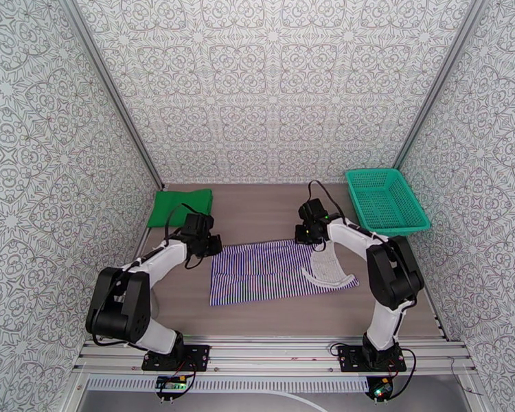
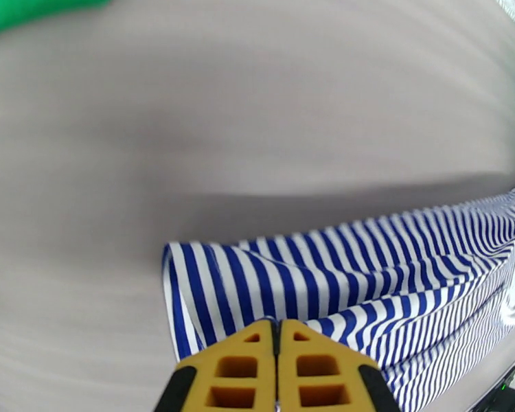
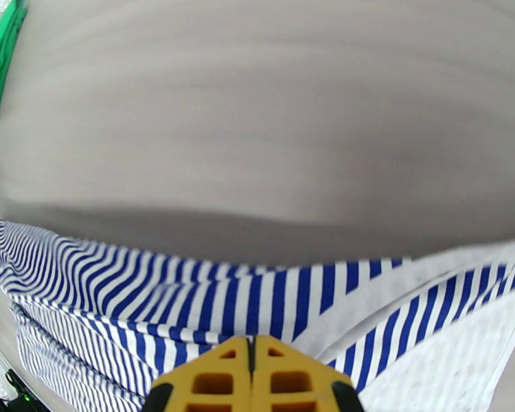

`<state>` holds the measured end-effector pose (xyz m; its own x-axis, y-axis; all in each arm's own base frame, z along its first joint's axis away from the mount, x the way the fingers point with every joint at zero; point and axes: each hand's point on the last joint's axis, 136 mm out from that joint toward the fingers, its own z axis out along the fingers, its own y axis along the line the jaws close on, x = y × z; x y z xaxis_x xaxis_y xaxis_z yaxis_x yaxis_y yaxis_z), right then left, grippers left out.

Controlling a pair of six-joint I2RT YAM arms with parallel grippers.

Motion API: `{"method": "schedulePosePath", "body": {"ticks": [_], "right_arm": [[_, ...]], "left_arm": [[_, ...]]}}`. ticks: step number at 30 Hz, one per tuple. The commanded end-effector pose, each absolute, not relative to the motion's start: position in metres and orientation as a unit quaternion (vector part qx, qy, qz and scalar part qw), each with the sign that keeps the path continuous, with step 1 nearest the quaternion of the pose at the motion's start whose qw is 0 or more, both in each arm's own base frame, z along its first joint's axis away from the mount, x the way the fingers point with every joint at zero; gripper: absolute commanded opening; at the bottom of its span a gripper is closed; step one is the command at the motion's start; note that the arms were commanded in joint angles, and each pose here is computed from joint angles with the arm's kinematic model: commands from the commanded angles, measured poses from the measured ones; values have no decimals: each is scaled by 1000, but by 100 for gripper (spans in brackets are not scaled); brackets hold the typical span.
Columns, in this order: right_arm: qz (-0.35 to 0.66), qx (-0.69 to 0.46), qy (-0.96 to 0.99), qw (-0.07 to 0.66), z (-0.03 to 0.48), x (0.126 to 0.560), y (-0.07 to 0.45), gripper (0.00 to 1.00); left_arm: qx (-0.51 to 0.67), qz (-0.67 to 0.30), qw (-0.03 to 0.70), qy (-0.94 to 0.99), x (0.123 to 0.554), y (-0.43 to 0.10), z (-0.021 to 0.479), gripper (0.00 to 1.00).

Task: Fold and stack the mixed laundry pile

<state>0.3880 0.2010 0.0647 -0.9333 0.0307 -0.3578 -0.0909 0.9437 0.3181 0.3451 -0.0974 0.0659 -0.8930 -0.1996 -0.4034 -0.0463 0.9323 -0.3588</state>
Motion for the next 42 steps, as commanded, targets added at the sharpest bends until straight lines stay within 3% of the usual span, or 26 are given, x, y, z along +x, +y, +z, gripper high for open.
{"method": "schedulePosePath", "body": {"ticks": [1,11,16,21,24,25,26,30,33,42], "right_arm": [[162,0,965,204,69,383,196,0],[159,35,965,207,47,364,188,1],[173,38,961,212,48,356,191,17],[180,40,958,217,51,347,191,16],[179,41,959,214,51,344,189,25],[179,42,959,214,53,343,189,29],[180,43,959,216,57,343,188,32],[163,46,957,234,79,339,177,33],[126,51,958,253,98,341,161,36],[45,92,968,228,95,410,107,32]], "left_arm": [[-74,-178,219,956,331,-97,67,0],[-80,-178,196,961,314,-95,42,0],[-96,-167,185,964,305,-89,28,0],[-99,-172,188,962,302,-90,30,0],[-103,-176,186,961,302,-91,32,0],[-105,-174,184,962,301,-91,32,9],[-107,-171,187,961,301,-91,32,11],[-115,-159,195,961,301,-85,38,12],[-120,-151,196,962,299,-82,40,31],[-122,-135,226,957,300,-70,69,40]]}}
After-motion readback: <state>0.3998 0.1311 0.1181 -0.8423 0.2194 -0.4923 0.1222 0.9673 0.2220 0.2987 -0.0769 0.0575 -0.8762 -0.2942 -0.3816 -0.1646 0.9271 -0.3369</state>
